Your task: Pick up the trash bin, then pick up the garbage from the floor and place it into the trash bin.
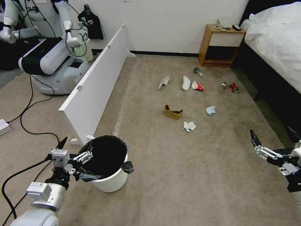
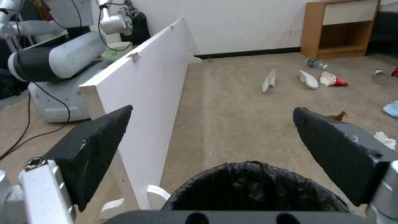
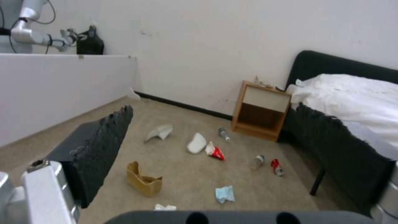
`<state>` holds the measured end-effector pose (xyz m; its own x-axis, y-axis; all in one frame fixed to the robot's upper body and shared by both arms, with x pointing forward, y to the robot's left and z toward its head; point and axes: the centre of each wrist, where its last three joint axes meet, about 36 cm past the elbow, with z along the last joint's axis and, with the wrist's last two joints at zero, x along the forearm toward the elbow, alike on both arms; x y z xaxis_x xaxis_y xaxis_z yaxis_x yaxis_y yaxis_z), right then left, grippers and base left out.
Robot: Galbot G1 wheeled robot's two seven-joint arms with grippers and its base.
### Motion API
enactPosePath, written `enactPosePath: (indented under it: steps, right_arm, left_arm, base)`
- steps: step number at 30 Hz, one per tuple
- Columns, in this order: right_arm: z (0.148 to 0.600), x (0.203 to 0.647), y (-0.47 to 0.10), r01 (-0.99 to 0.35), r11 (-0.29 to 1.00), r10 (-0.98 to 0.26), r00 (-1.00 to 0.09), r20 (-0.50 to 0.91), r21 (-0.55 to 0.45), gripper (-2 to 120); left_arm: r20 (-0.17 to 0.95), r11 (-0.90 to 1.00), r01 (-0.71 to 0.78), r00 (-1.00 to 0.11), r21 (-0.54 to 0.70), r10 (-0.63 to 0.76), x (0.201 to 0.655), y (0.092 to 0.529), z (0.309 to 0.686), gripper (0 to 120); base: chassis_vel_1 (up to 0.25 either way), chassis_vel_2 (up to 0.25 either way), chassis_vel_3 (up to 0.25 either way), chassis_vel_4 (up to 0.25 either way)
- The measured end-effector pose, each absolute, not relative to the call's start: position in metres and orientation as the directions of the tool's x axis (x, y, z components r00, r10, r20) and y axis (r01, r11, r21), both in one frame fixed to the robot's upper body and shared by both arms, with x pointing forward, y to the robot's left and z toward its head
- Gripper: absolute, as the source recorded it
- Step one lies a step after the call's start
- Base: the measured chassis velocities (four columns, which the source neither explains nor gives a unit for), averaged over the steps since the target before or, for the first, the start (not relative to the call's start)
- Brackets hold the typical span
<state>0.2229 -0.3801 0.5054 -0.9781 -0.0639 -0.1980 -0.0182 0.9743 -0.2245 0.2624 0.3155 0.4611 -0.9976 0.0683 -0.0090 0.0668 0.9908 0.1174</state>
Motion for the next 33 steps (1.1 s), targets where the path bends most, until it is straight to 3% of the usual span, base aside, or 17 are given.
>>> enactPosePath:
  steps: [13,27,33]
  right_arm:
    - [0.495,0.229,-0.381,-0.027,0.966,-0.08,-0.977,-0.198,-0.258,100]
    - [0.493,0.224,-0.379,-0.036,0.963,-0.088,-0.978,-0.188,-0.266,100]
    - [0.493,0.223,-0.375,-0.046,0.963,-0.098,-0.978,-0.185,-0.265,100]
  left_arm:
    - [0.015,0.991,0.03,-0.999,0.131,0.028,0.27,0.319,0.453,100]
    - [0.266,0.998,-0.056,-0.962,0.018,-0.058,0.272,0.316,0.478,100]
    - [0.458,0.992,-0.115,-0.885,-0.053,-0.078,0.275,0.317,0.484,100]
  base:
    - [0.0,0.0,0.0,0.0]
    - [0.0,0.0,0.0,0.0]
    - [0.0,0.0,0.0,0.0]
